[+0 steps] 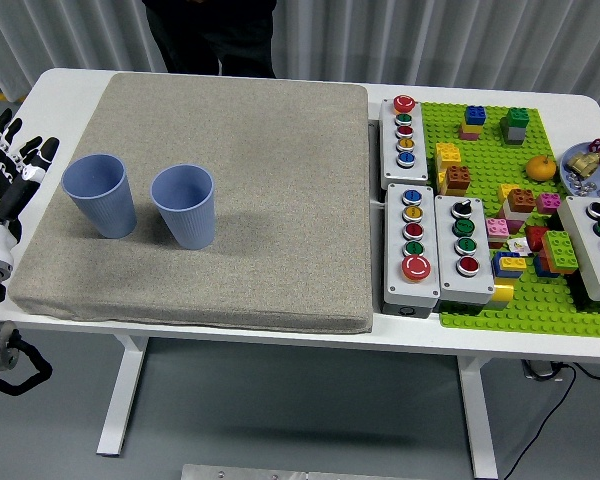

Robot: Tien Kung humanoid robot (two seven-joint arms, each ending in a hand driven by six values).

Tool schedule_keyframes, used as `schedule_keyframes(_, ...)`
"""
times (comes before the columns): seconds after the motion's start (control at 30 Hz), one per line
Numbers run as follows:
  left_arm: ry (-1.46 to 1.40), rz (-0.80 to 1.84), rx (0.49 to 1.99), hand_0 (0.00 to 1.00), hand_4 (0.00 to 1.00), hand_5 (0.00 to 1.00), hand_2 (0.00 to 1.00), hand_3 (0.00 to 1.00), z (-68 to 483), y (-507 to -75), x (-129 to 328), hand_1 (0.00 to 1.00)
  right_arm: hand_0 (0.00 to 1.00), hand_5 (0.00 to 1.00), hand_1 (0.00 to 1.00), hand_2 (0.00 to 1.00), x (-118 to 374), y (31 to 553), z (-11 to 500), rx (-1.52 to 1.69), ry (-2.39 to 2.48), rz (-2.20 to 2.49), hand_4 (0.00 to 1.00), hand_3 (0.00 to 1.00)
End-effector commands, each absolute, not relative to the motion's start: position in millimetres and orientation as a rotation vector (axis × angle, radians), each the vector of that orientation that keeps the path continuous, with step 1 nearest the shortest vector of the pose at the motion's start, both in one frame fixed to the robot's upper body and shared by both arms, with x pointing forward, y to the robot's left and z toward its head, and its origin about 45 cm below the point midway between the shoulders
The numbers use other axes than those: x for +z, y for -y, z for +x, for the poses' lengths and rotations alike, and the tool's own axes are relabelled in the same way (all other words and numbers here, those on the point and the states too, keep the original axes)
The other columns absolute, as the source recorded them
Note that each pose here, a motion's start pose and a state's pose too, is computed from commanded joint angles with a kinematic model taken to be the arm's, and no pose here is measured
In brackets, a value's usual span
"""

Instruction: Pick cup pour cup place

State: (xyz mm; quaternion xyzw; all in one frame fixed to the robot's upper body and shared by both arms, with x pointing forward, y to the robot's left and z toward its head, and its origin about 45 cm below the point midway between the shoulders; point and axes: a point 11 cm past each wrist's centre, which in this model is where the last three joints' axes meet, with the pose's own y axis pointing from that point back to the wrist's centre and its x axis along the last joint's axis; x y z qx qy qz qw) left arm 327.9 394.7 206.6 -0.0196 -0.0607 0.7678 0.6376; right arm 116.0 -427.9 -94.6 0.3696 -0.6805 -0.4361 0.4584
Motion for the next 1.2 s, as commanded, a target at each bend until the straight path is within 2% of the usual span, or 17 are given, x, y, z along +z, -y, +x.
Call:
schedule_keyframes(0.1, 0.127, -0.05, 1.745, 0.859, 0.993, 0.446, 0.998, 0.998, 324, -397, 207, 0.868, 0.742, 0.411, 0.71, 0.733, -94, 428, 117, -1.074, 1.68, 0.911, 0.216, 0.643)
schedule_keyframes(0.13, 0.127, -0.048, 1.745, 0.866, 0.88, 0.227, 0.998, 0.998, 323, -398, 206, 0.87, 0.742, 0.412, 0.709, 0.733, -94, 429, 117, -1.073, 1.681, 0.911, 0.216, 0.643)
schedule_keyframes(0.33, 0.119, -0.033, 1.749, 0.866, 0.88, 0.227, 0.998, 0.998, 320, -401, 202, 0.87, 0.742, 0.412, 0.709, 0.733, -94, 428, 117, -1.074, 1.681, 0.911, 0.216, 0.643)
schedule_keyframes(0.37, 0.118, -0.035, 1.751, 0.871, 0.798, 0.112, 0.998, 0.998, 320, -401, 202, 0.875, 0.742, 0.413, 0.709, 0.732, -94, 428, 117, -1.074, 1.681, 0.911, 0.216, 0.643)
schedule_keyframes(0.73, 0.063, -0.098, 1.737, 0.872, 0.81, 0.121, 0.998, 0.998, 327, -396, 204, 0.875, 0.742, 0.412, 0.709, 0.732, -94, 429, 118, -1.075, 1.684, 0.911, 0.217, 0.643)
schedule_keyframes(0.77, 0.045, -0.111, 1.735, 0.901, 0.894, 0.998, 0.998, 0.998, 327, -396, 204, 0.897, 0.742, 0.413, 0.709, 0.732, -94, 429, 118, -1.075, 1.685, 0.911, 0.216, 0.643)
schedule_keyframes(0.93, 0.008, -0.121, 1.757, 0.901, 0.894, 0.998, 0.998, 0.998, 328, -395, 198, 0.897, 0.742, 0.413, 0.709, 0.732, -94, 428, 118, -1.075, 1.683, 0.911, 0.216, 0.643)
schedule_keyframes(0.97, 0.008, -0.119, 1.758, 0.897, 0.832, 0.998, 0.998, 0.998, 328, -395, 198, 0.892, 0.742, 0.413, 0.709, 0.731, -94, 428, 117, -1.075, 1.683, 0.911, 0.217, 0.642)
schedule_keyframes(1.2, 0.028, -0.09, 1.756, 0.9, 0.838, 0.998, 0.998, 0.998, 327, -395, 197, 0.894, 0.741, 0.415, 0.708, 0.731, -95, 428, 116, -1.075, 1.677, 0.911, 0.217, 0.642)
